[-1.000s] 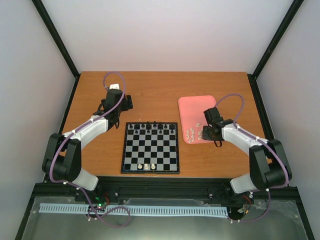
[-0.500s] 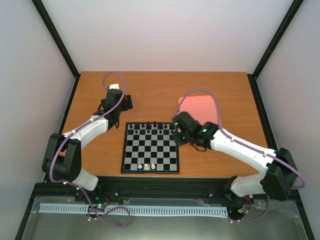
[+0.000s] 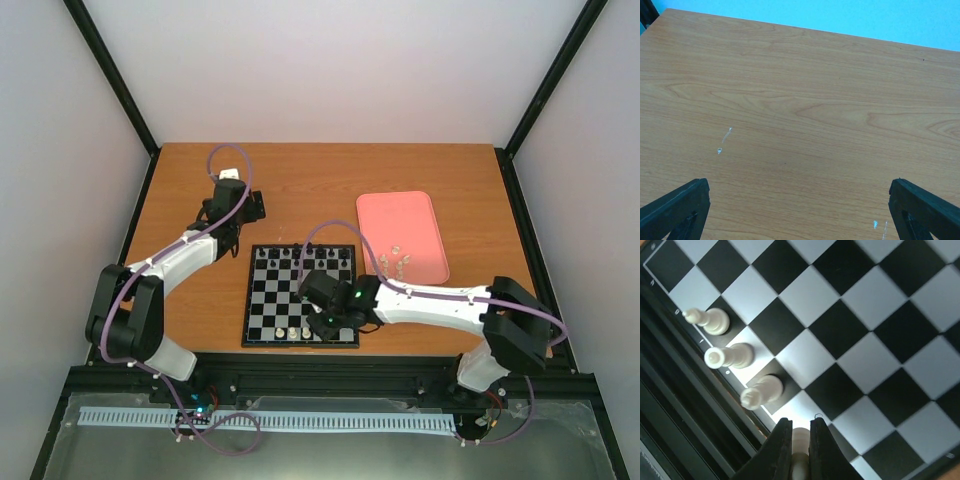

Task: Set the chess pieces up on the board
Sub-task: Place the chess piece on the chessboard.

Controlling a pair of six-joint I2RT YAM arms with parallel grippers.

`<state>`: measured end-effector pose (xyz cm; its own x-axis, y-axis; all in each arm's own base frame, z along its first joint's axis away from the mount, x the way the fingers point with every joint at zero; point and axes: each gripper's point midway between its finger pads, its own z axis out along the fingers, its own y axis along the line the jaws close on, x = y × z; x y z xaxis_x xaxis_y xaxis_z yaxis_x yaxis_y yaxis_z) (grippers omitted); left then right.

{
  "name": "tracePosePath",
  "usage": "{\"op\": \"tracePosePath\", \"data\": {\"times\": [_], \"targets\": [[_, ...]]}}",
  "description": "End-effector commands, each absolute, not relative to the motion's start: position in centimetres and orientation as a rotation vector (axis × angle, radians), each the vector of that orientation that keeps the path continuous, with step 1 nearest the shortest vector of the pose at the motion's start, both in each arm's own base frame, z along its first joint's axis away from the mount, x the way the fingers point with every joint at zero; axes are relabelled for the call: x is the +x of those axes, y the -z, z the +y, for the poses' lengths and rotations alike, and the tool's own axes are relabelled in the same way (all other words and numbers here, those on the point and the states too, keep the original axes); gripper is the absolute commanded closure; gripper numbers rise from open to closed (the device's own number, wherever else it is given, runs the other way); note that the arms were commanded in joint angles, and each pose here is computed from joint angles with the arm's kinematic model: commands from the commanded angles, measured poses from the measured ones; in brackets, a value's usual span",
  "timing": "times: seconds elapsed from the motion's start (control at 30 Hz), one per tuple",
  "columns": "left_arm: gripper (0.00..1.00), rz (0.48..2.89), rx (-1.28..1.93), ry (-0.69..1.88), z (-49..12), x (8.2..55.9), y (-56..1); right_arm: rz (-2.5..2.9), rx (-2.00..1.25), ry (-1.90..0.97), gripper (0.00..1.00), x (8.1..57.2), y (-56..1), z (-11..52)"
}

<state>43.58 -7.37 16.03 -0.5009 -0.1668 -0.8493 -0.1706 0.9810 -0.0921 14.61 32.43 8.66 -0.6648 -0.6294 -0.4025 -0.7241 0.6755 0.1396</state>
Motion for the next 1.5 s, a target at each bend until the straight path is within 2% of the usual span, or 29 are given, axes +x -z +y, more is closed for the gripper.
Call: {"op": "tracePosePath", "data": {"times": [0.0, 0.53, 1.13, 1.47], "targets": [[0.0, 2.077, -0.221, -0.008, -7.7, 44.5, -17.1, 2.574, -1.122, -0.442, 0.97, 13.3, -7.5, 34.1], [0.0, 2.071, -0.224, -0.012, -7.6, 44.4, -17.3, 2.589, -1.12, -0.298, 0.97, 14.0, -5.5, 33.8], [0.0, 2.075, -0.22, -0.016, -7.6, 44.5, -17.1, 2.593, -1.138, -0.309, 0.97, 13.8, -4.7, 34.3], [0.0, 2.071, -0.218, -0.015, -7.6, 44.5, -17.3, 2.558, -1.148, -0.302, 0.77, 13.7, -5.6, 34.2]]}}
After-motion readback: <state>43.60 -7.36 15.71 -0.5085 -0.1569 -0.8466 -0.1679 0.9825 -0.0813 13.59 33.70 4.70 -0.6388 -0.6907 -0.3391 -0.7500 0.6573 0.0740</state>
